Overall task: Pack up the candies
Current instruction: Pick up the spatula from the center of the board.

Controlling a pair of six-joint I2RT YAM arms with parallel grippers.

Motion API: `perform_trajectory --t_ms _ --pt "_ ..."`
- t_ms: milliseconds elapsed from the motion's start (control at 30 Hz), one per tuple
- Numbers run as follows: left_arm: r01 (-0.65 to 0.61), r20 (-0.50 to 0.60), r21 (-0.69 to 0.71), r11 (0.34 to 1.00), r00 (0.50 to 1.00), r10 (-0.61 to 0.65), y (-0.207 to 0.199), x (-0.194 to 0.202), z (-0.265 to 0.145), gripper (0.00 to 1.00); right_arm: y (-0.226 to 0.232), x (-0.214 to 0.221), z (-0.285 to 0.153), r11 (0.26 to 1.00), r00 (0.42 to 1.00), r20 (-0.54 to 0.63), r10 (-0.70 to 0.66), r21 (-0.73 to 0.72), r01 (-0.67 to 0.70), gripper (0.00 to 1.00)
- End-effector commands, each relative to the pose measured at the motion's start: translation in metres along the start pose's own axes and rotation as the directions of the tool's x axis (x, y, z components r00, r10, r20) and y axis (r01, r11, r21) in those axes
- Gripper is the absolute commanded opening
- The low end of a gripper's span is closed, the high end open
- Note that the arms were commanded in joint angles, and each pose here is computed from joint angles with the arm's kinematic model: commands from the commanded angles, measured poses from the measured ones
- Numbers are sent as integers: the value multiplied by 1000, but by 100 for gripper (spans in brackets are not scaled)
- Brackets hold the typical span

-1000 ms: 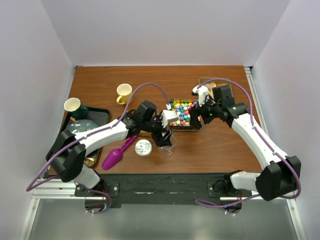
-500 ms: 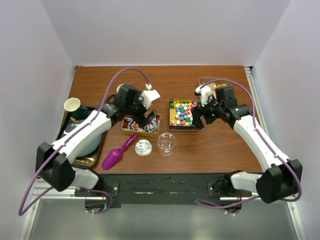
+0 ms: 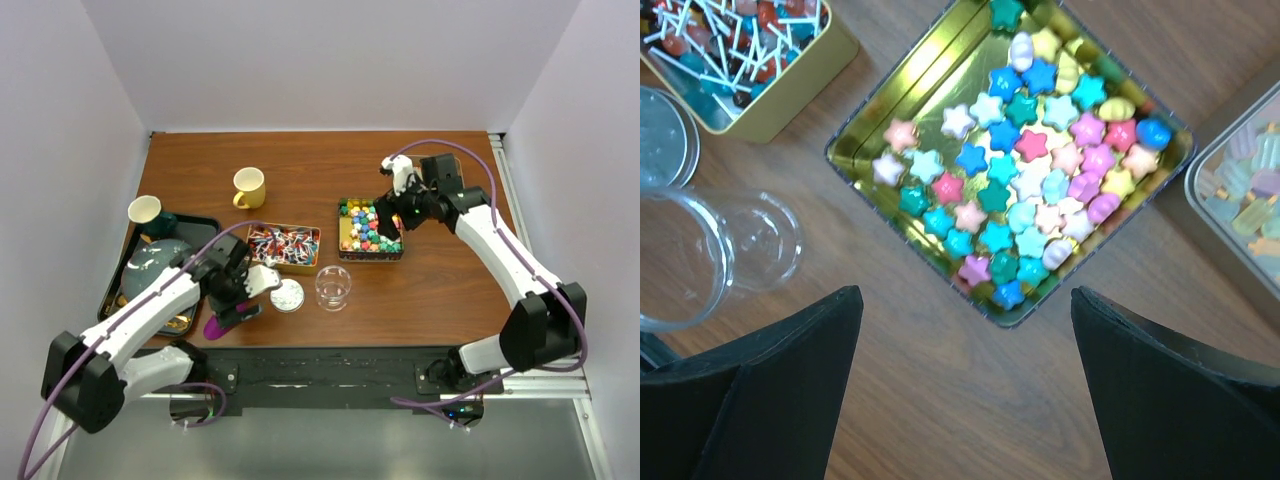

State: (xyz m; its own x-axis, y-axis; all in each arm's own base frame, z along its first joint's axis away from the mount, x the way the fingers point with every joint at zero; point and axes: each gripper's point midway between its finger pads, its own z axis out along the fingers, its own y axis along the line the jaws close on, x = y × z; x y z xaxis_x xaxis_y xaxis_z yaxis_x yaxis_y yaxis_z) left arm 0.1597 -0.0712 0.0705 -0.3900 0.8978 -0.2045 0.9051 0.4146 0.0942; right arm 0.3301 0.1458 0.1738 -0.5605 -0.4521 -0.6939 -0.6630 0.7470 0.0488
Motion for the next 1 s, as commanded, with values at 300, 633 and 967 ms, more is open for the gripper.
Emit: perform_trajectory --t_ms 300,633,967 --pt "40 -43 -121 992 998 -45 13 44 22 97 1 -44 9 998 996 78 -40 -43 43 88" --pt "-1 47 -24 1000 999 2 9 23 42 82 4 -40 3 997 994 73 -77 -26 79 88" --pt "-25 83 -18 1000 996 26 4 22 57 53 3 -41 4 995 994 61 -92 -23 94 88"
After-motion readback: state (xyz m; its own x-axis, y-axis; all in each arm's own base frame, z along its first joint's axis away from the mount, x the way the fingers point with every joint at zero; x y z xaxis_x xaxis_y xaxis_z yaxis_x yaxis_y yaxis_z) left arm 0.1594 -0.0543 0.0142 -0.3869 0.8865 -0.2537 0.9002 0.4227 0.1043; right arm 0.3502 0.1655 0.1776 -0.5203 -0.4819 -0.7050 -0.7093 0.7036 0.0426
